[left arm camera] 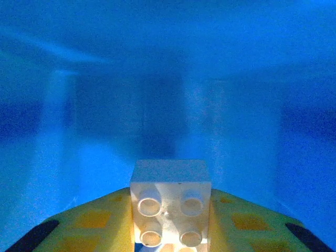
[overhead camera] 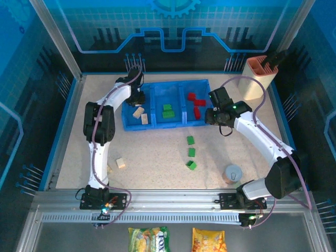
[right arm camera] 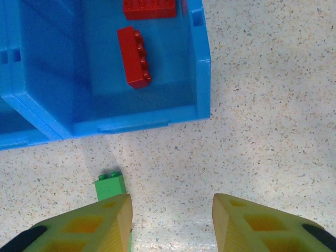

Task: Sort the legos into containers by color
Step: Place the lego in the container, then pick up the lego from the center of the table.

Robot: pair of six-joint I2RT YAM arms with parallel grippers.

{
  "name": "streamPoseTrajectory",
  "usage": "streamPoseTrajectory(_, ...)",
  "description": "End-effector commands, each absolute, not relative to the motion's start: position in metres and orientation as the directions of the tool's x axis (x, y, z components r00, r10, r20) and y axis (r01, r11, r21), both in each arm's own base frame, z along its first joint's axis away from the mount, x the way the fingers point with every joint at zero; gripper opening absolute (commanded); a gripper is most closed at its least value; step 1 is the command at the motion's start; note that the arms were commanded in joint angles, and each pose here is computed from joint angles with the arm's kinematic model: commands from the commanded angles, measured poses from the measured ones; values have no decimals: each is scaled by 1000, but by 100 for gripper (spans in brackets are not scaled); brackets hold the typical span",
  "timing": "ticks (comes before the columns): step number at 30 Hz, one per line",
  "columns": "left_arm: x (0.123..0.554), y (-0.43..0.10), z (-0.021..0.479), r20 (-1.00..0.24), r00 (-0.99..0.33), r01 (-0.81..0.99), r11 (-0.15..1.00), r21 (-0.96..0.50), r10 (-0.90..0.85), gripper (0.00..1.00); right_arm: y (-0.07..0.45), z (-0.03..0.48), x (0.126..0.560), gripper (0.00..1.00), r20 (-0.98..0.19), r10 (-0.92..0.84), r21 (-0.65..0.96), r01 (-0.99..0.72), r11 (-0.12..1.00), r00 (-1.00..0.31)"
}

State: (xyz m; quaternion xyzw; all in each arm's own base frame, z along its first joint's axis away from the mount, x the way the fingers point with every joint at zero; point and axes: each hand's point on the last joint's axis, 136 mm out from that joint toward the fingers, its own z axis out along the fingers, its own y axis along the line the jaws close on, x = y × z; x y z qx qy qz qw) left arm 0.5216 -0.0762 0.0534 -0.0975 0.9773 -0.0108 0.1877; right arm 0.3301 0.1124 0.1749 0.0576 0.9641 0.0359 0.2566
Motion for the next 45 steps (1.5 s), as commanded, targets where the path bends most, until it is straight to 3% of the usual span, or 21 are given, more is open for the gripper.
streamPoseTrajectory(1,535,-66,49,-382,-894,-232,971,-58,-237,35,110,177,319,45,-490,123,80,96,992,-863)
streamPoseTrajectory(11,533,-68,42,-367,-897,-236,969,-69,-245,43,110,179,317,45,-490,126,85,96,992,-862)
streamPoseTrajectory(25,525,-75,101,-416,-879,-196,972,-126,-231,44,121,175,318,45,-466,113,101,74,992,-878)
streamPoseTrajectory(45,428,-64,146,-392,-899,-145,977,-154,-195,43,165,119,325,46,-332,18,80,-9,997,-943)
